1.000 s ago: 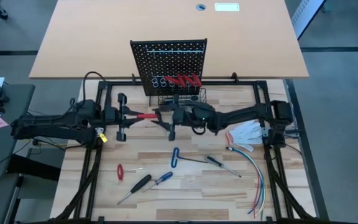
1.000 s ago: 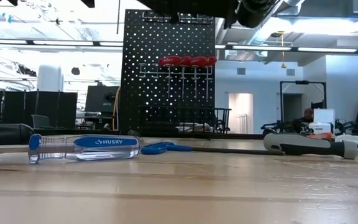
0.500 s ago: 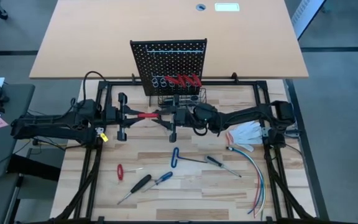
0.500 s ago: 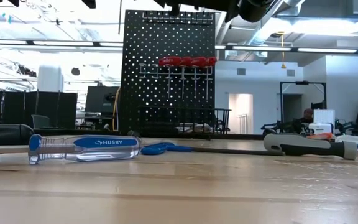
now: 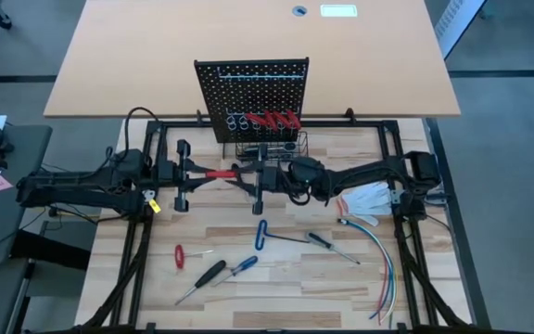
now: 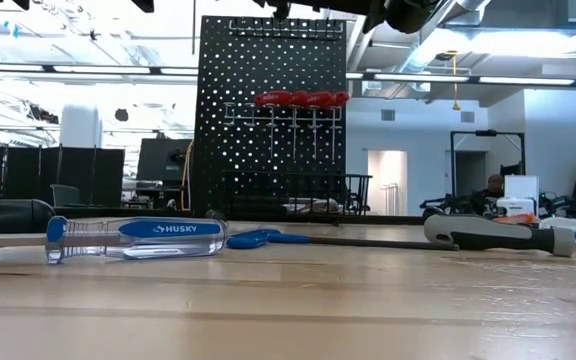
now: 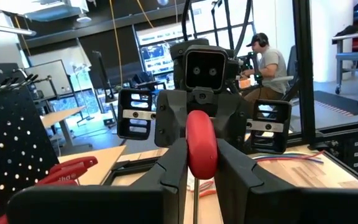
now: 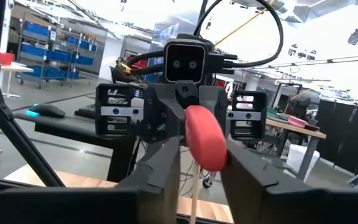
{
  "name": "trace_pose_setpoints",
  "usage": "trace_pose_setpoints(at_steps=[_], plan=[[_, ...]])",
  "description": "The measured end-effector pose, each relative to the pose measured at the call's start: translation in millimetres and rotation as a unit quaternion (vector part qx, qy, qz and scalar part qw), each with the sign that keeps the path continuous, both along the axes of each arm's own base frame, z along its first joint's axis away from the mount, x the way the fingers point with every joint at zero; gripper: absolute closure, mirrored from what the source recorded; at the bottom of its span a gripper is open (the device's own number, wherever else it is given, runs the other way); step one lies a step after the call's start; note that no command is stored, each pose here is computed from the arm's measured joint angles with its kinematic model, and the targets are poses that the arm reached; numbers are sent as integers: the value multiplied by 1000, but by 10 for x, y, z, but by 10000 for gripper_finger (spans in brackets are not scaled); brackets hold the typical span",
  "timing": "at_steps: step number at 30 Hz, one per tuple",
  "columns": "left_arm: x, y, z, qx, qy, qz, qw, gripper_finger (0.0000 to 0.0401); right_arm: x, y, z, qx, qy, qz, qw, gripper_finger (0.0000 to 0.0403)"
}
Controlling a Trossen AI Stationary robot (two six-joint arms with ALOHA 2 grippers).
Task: Hang tools onto peg board
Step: Hang the red Allen wrench on the pegboard
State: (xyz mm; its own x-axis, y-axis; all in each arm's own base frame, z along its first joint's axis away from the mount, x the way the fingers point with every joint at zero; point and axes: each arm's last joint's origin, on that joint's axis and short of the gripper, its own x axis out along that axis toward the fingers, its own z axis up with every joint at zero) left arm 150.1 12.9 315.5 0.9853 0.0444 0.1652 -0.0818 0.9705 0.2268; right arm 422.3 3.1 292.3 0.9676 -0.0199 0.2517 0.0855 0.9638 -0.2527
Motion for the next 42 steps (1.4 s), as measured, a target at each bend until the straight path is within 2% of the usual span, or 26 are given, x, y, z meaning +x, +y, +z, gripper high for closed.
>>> trace_pose_setpoints(at_steps=[4, 7, 12, 20, 26, 30, 34, 38, 42], plan=[[9, 2, -3, -1, 2, 3, 1000, 352, 0, 2, 1, 0, -1, 0, 1000, 258], [20, 4, -9, -1, 4, 3, 1000, 352, -1, 4, 3, -1, -1, 0, 1000, 257], [78, 9, -39, -2, 14, 2, 1000, 353, -1, 10, 4, -20, -2, -4, 1000, 290], [85, 10, -37, 2, 13, 3, 1000, 348, 2, 4, -7, -19, 4, -8, 1000, 350], [42, 25, -26, 32, 14, 39, 999, 312, 2, 19, 3, -15, 8, -81, 997, 352], [-55, 68, -19, 38, 24, 130, 990, 286, 40, -31, 127, -23, 23, -172, 985, 353], [-202, 102, -18, 34, 36, 217, 975, 274, 68, -243, 253, -33, 37, -247, 968, 353], [-342, 95, 20, 23, 18, 227, 974, 273, 44, -563, 288, -24, 29, -283, 958, 353], [-437, 84, 39, 10, 5, 223, 975, 274, -13, -898, 298, 22, 7, -310, 951, 353]])
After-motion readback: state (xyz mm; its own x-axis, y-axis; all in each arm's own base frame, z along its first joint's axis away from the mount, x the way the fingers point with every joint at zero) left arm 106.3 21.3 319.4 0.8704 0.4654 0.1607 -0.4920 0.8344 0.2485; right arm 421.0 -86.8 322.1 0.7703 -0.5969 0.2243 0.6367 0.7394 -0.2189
